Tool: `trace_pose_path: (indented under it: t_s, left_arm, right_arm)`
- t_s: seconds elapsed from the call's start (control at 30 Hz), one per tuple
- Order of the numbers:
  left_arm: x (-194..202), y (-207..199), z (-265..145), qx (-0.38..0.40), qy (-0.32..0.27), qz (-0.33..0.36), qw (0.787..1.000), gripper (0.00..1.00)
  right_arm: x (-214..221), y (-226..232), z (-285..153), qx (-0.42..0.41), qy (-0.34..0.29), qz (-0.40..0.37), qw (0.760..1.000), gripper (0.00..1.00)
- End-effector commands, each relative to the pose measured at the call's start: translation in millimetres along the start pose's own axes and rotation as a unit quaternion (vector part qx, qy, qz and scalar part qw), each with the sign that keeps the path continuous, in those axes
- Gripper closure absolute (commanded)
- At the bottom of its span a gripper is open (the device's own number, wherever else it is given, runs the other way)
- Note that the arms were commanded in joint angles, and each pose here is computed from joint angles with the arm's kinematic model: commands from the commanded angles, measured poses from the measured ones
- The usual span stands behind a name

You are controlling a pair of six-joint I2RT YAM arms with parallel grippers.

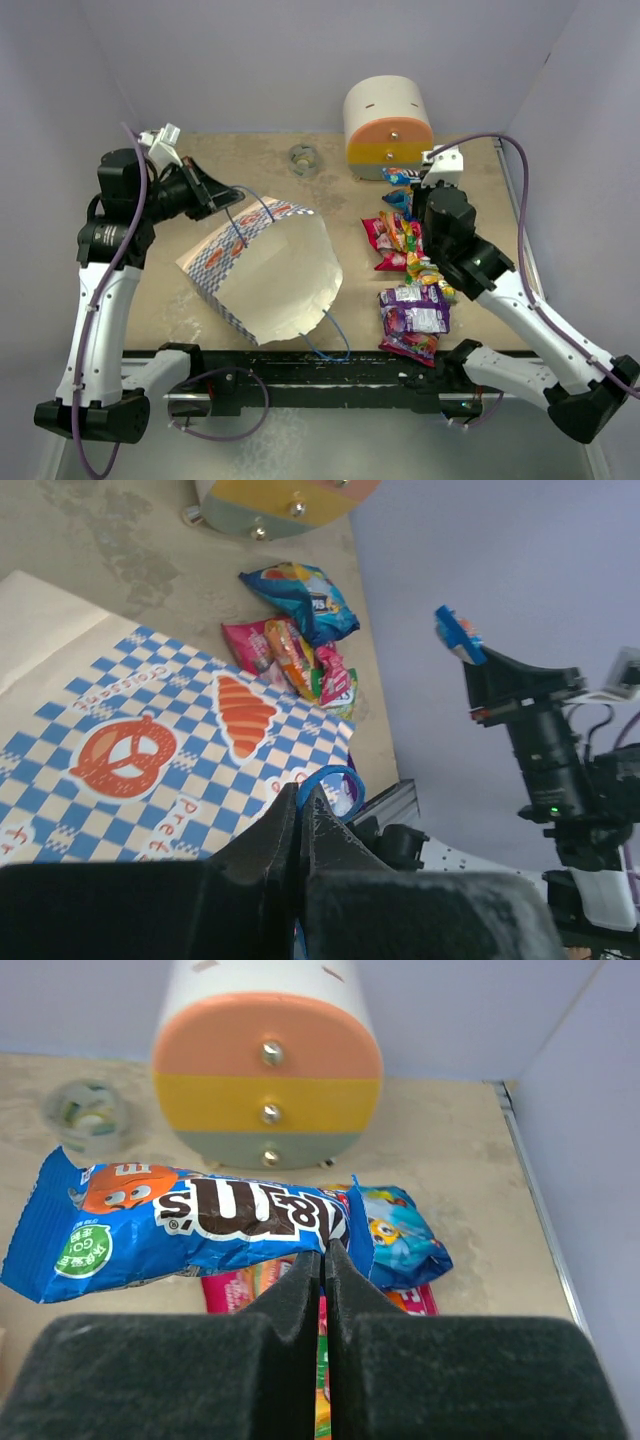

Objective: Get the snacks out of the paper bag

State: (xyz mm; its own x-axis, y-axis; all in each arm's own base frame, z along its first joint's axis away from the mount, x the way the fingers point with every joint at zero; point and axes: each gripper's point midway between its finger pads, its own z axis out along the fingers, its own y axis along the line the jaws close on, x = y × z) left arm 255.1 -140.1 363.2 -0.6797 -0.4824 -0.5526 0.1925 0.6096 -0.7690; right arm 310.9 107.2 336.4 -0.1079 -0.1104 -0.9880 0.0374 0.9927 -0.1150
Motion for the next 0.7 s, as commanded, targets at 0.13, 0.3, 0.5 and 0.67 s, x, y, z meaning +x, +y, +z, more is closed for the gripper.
trace_pose_path:
  t_s: [0.13,0.3,0.5,0.67]
  left_arm:
    - [-60,-89,-4,0.153,-0.05,0.007,0.987,1.0]
    - [-74,-125,-20,0.204,-0.058,0.003,0.977,1.0]
    - [-77,-145,-34,0.233,-0.063,-0.014,0.97,1.0]
    - [-63,-106,-13,0.179,-0.046,-0.078,0.98,1.0]
  right_arm:
    - [75,-41,41,0.062,0.092,0.036,0.993,1.0]
    - [120,-61,55,0.089,0.143,0.032,0.985,1.0]
    - [158,-70,70,0.111,0.193,0.013,0.975,1.0]
    - [178,-67,81,0.112,0.219,-0.005,0.969,1.0]
